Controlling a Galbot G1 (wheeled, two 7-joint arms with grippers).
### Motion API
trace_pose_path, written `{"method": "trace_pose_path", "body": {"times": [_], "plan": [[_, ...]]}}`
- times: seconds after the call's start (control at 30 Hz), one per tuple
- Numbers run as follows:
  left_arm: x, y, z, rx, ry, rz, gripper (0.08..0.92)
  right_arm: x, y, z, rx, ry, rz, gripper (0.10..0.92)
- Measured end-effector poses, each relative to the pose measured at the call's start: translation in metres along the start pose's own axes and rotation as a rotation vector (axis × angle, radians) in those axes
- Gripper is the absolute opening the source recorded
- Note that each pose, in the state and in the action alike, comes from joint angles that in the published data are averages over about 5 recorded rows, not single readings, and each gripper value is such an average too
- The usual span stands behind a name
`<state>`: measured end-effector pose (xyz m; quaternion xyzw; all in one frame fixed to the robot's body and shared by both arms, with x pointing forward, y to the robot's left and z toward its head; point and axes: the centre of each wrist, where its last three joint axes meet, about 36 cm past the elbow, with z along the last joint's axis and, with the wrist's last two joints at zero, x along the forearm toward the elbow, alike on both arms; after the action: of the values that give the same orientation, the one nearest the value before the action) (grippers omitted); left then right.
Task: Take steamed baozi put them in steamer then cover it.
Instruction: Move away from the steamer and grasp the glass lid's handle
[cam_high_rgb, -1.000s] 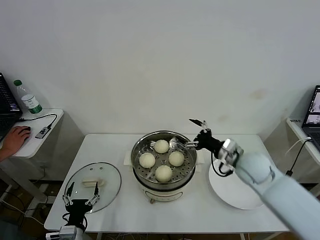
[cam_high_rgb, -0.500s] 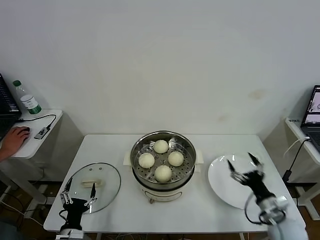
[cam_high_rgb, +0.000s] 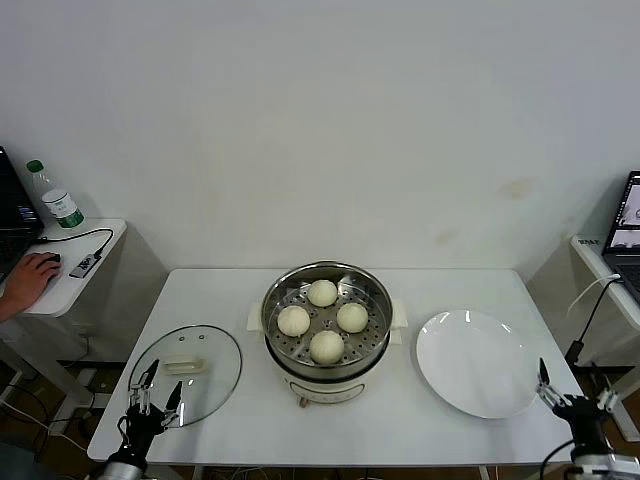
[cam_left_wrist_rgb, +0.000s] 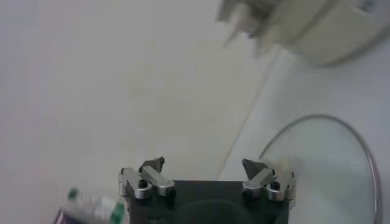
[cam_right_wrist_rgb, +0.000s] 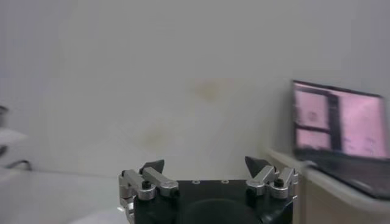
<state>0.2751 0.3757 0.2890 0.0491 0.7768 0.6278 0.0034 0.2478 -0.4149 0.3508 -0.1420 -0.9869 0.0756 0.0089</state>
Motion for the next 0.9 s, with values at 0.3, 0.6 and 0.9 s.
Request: {"method": "trace_pose_path", "body": {"times": [0.3,0.6,0.9], "plan": [[-0.033,-0.005,0.029,-0.162,-0.035,0.034,0.823,0.023,-0.007,0.007,0.000,0.005,0.107,0.823],[-0.065,-0.007,0.051,-0.246,-0.044,0.057,0.823,0.031,-0.010,0.014,-0.002,0.016,0.159,0.823],[-0.091,-0.010,0.060,-0.281,-0.045,0.068,0.823,0.034,-0.009,0.019,-0.001,0.027,0.174,0.823]]}}
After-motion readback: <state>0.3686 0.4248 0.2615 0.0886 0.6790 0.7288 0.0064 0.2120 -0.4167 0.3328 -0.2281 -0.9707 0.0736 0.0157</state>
